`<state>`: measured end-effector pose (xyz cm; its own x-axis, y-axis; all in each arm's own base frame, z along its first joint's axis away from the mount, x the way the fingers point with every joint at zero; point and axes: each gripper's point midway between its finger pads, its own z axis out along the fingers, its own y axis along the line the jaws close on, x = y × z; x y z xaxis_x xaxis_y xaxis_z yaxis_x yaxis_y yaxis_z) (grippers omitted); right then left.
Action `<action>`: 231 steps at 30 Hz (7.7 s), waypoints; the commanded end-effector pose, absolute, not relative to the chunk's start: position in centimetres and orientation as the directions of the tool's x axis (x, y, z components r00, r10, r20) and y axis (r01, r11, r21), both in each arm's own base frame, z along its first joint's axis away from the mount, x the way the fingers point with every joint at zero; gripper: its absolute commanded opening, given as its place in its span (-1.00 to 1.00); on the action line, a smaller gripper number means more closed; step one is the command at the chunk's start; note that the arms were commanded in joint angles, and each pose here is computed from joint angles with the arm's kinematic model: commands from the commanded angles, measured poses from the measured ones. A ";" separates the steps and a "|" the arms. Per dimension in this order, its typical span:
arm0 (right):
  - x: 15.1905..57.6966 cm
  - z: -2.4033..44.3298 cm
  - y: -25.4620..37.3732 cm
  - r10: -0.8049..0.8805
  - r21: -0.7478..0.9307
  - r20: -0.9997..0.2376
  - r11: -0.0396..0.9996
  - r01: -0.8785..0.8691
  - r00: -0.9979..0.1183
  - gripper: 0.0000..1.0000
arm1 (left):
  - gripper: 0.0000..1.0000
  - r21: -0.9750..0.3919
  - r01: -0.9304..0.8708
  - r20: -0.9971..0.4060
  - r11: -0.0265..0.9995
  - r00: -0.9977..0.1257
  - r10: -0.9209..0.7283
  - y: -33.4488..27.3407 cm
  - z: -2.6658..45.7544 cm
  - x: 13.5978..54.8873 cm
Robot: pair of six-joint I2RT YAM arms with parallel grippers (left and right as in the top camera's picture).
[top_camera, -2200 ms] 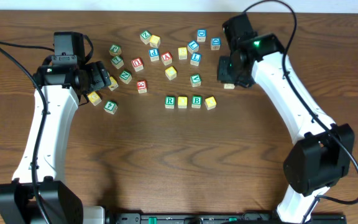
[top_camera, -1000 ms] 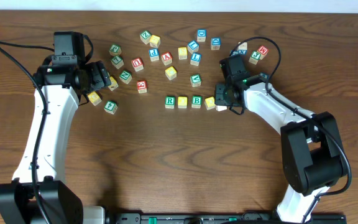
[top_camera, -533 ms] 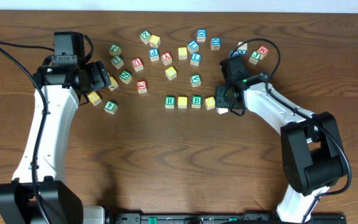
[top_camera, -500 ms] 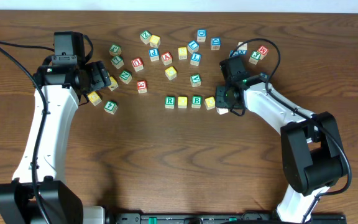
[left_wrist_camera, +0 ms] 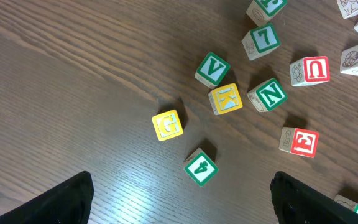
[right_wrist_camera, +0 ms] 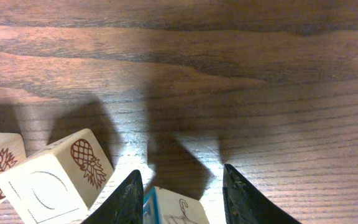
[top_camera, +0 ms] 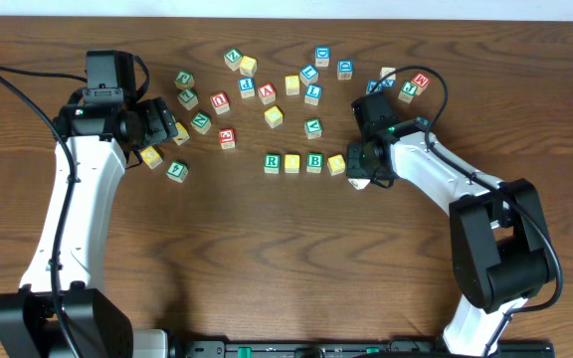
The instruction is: Spell out ROBOT
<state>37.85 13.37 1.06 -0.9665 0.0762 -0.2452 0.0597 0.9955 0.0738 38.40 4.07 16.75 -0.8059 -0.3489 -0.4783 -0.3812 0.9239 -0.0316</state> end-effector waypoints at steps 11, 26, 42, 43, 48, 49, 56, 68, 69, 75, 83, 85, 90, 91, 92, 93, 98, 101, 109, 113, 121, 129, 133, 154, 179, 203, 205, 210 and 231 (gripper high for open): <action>38.1 1.3 13.3 0.110 0.083 -0.241 0.992 0.093 -0.964 -0.31 | 0.80 -0.017 -0.383 -0.483 0.923 -0.806 -0.343 4.5 16.9 38.3; 39.2 6.5 13.0 0.138 0.136 -0.350 0.986 0.096 -0.927 -0.26 | 0.80 -0.017 -0.383 -0.483 0.923 -0.806 -0.343 4.5 16.9 38.3; 36.1 7.6 13.1 0.152 0.163 -0.257 0.980 0.112 -0.954 -0.21 | 0.80 -0.017 -0.383 -0.483 0.923 -0.806 -0.343 4.5 16.9 38.3; 35.9 7.5 13.0 0.151 0.160 -0.250 0.981 0.113 -0.956 -0.26 | 0.79 -0.016 -0.383 -0.483 0.923 -0.806 -0.343 4.5 16.9 38.3; 35.2 6.8 12.7 0.148 0.141 -0.213 0.983 0.120 -0.966 -0.49 | 0.79 -0.017 -0.384 -0.483 0.923 -0.805 -0.343 4.5 16.9 38.3; 35.0 6.8 12.7 0.148 0.138 -0.208 0.983 0.121 -0.967 -0.54 | 0.80 -0.016 -0.383 -0.483 0.923 -0.806 -0.343 4.5 16.9 38.3; 34.0 6.5 12.5 0.144 0.126 -0.166 0.984 0.124 -0.976 -0.91 | 0.80 -0.016 -0.383 -0.482 0.923 -0.806 -0.343 4.5 16.9 38.3; 32.0 6.1 15.6 0.017 0.202 -0.111 0.979 -0.005 -0.994 -0.98 | 0.80 -0.017 -0.384 -0.482 0.923 -0.806 -0.343 4.5 16.9 38.3; 31.8 5.9 15.6 0.013 0.196 -0.109 0.981 -0.009 -0.994 -0.98 | 0.80 -0.017 -0.384 -0.482 0.923 -0.806 -0.343 4.5 16.9 38.3; 31.0 4.0 15.2 0.009 0.179 -0.108 0.984 -0.010 -0.994 -0.98 | 0.79 -0.017 -0.384 -0.482 0.923 -0.806 -0.343 4.5 16.9 38.3; 31.8 1.8 14.2 0.023 0.150 -0.180 0.989 -0.004 -0.983 -0.98 | 0.79 -0.017 -0.383 -0.482 0.923 -0.806 -0.343 4.5 16.9 38.3; 32.0 1.5 13.9 0.026 0.138 -0.195 0.990 -0.002 -0.981 -0.98 | 0.80 -0.017 -0.383 -0.482 0.923 -0.806 -0.343 4.5 16.9 38.3; 32.2 0.6 13.0 0.027 0.084 -0.204 0.996 0.010 -0.979 -0.98 | 0.80 -0.017 -0.383 -0.482 0.923 -0.806 -0.343 4.5 16.9 38.3; 32.4 0.5 12.9 0.028 0.079 -0.208 0.997 0.011 -0.978 -0.98 | 0.79 -0.017 -0.383 -0.482 0.923 -0.806 -0.343 4.5 16.9 38.3; 32.5 0.4 13.0 0.028 0.080 -0.211 0.997 0.012 -0.977 -0.98 | 0.80 -0.017 -0.383 -0.482 0.923 -0.806 -0.343 4.5 16.9 38.3; 32.7 0.3 12.9 0.030 0.081 -0.214 0.997 0.013 -0.976 -0.98 | 0.79 -0.017 -0.383 -0.482 0.923 -0.806 -0.343 4.5 16.9 38.3; 33.6 0.5 12.6 0.045 0.083 -0.245 0.996 0.025 -0.969 -0.98 | 0.79 -0.017 -0.383 -0.482 0.923 -0.806 -0.343 4.5 16.9 38.3; 33.9 0.5 12.3 0.057 0.087 -0.253 0.996 0.036 -0.966 -0.98 | 0.80 -0.017 -0.383 -0.482 0.923 -0.806 -0.343 4.5 16.9 38.3; 34.7 2.8 13.8 0.026 0.174 -0.265 0.984 -0.021 -0.964 -0.98 | 0.79 -0.013 -0.384 -0.473 0.923 -0.811 -0.343 4.5 16.8 38.1; 35.3 3.9 13.8 0.034 0.185 -0.284 0.983 -0.019 -0.958 -0.98 | 0.79 -0.012 -0.384 -0.472 0.923 -0.812 -0.343 4.5 16.7 38.1; 35.9 5.6 13.7 0.063 0.241 -0.307 0.970 -0.014 -0.950 -0.98 | 0.79 -0.012 -0.384 -0.473 0.923 -0.812 -0.343 4.5 16.7 38.1; 37.0 6.2 12.1 0.110 0.248 -0.336 0.968 0.025 -0.936 -0.98 | 0.80 -0.013 -0.384 -0.473 0.923 -0.811 -0.344 4.5 16.7 38.1; 37.8 6.4 11.3 0.135 0.255 -0.355 0.966 0.043 -0.925 -0.98 | 0.79 -0.013 -0.384 -0.473 0.923 -0.811 -0.344 4.5 16.7 38.1; 38.5 4.0 13.2 0.050 0.318 -0.336 0.946 -0.064 -0.940 -0.98 | 0.79 -0.013 -0.384 -0.473 0.923 -0.811 -0.344 4.5 16.7 38.1; 37.0 1.4 9.2 0.091 0.198 -0.237 0.979 0.044 -0.967 -0.98 | 0.80 -0.013 -0.384 -0.473 0.923 -0.811 -0.344 4.5 16.7 38.1; 38.5 3.5 12.4 0.035 0.396 -0.291 0.914 -0.087 -0.956 -0.98 | 0.79 -0.013 -0.384 -0.473 0.923 -0.811 -0.344 4.5 16.7 38.1; 38.4 3.5 12.4 0.033 0.395 -0.288 0.915 -0.088 -0.957 -0.98 | 0.80 -0.013 -0.384 -0.473 0.923 -0.811 -0.344 4.5 16.8 38.1; 38.4 3.4 12.3 0.027 0.389 -0.290 0.917 -0.092 -0.957 -0.98 | 0.79 -0.012 -0.384 -0.473 0.923 -0.811 -0.343 4.5 16.7 38.1; 36.3 0.1 10.1 0.021 0.269 -0.192 0.963 -0.032 -0.981 -0.98 | 0.79 -0.013 -0.384 -0.473 0.923 -0.811 -0.344 4.5 16.7 38.1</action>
